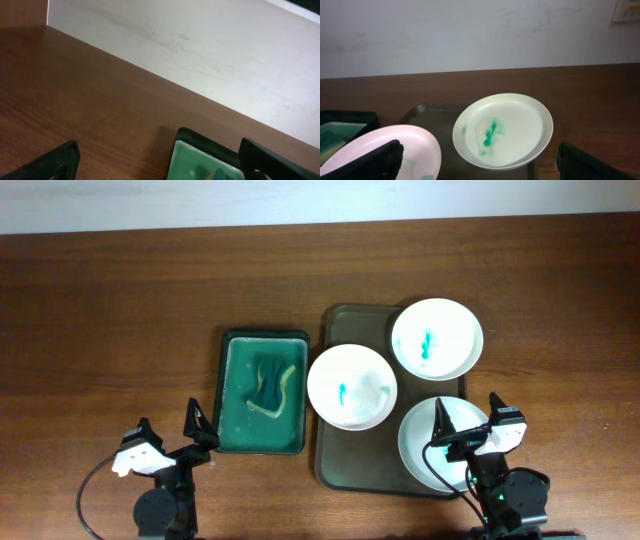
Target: Clean dirty plates on tray and stack at the side
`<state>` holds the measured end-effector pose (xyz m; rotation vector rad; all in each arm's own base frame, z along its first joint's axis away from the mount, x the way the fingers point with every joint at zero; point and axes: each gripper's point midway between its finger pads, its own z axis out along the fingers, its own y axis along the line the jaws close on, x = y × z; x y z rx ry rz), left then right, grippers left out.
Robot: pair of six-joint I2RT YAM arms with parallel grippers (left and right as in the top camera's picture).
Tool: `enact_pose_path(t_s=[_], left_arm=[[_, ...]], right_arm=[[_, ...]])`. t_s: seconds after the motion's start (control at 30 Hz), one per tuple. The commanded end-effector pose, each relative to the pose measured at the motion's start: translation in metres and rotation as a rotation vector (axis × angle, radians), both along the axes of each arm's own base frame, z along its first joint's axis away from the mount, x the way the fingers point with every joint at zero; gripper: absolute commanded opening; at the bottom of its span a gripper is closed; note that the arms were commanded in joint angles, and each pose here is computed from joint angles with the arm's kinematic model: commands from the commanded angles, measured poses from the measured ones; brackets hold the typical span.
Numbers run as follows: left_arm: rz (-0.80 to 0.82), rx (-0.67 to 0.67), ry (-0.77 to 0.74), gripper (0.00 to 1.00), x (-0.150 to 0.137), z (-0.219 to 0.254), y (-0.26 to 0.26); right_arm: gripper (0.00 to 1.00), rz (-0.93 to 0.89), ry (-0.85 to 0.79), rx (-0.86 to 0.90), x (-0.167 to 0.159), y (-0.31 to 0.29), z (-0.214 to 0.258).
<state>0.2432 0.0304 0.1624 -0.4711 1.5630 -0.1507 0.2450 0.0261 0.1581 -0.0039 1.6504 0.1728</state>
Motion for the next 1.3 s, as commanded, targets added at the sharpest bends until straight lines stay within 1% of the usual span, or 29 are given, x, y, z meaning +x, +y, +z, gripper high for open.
enact_pose_path(t_s=[0.0,0.13,0.2,0.3,0.37,0.47,0.57,0.67,0.8,0.87,0.93,0.97,1.0,1.07,1.1,1.17,1.23,1.27], left_arm=[[-0.008,-0.007,-0.003,0.99,0.0,-0.001,-0.001],[-0.008,-0.007,-0.003,0.99,0.0,-0.001,-0.001],[-0.008,-0.007,-0.006,0.99,0.0,0.0,-0.001],[-0.051,-0.01,-0.004,0.99,0.001,-0.001,-0.008],[-0.051,-0.01,-0.004,0.99,0.001,-0.001,-0.008],[-0.051,-0.01,-0.013,0.99,0.001,0.001,-0.008],[-0.054,-0.01,-0.063,0.99,0.002,0.015,-0.009],[-0.054,-0.009,-0.097,0.99,-0.001,0.032,-0.009],[-0.054,-0.009,-0.126,0.99,-0.006,0.06,-0.008],[-0.054,-0.008,-0.067,0.99,-0.007,0.072,-0.008],[-0.057,0.025,0.006,0.99,-0.004,0.085,-0.009],[-0.077,0.054,0.056,0.99,0.0,0.095,-0.012],[-0.103,0.076,0.163,0.99,0.009,0.108,-0.015],[-0.111,0.073,0.269,0.99,0.016,0.112,-0.016],[-0.129,0.068,0.38,0.99,0.022,0.116,-0.019],[-0.152,0.055,0.54,0.99,0.033,0.118,-0.023],[-0.154,0.052,0.646,0.99,0.045,0.115,-0.023],[-0.155,0.049,0.704,0.99,0.053,0.108,-0.023]], right_arm=[[0.98,0.016,0.002,0.004,0.0,0.003,-0.002],[0.98,0.017,0.002,0.004,0.0,0.003,-0.002],[0.98,-0.011,-0.03,0.001,0.001,-0.001,0.005],[0.98,-0.01,-0.029,0.001,0.001,-0.001,0.005],[0.98,-0.008,-0.028,0.002,0.001,-0.001,0.005],[0.98,0.082,-0.033,0.007,-0.002,0.014,0.006],[0.98,0.139,-0.041,0.011,-0.004,0.024,0.01],[0.98,0.143,-0.084,0.012,-0.007,0.025,0.03],[0.98,0.146,-0.151,0.013,-0.015,0.024,0.069],[0.98,0.145,-0.105,0.012,-0.02,0.024,0.082],[0.98,0.145,-0.017,0.01,-0.022,0.023,0.091],[0.98,0.144,0.055,0.009,-0.022,0.023,0.097],[0.98,0.144,0.154,0.007,-0.02,0.024,0.105],[0.98,0.143,0.245,0.005,-0.017,0.024,0.111],[0.98,0.142,0.364,0.003,-0.011,0.024,0.116],[0.98,0.139,0.524,0.0,-0.002,0.025,0.116],[0.98,0.137,0.643,-0.002,0.014,0.027,0.113],[0.98,0.143,0.672,0.001,0.022,0.029,0.11]])
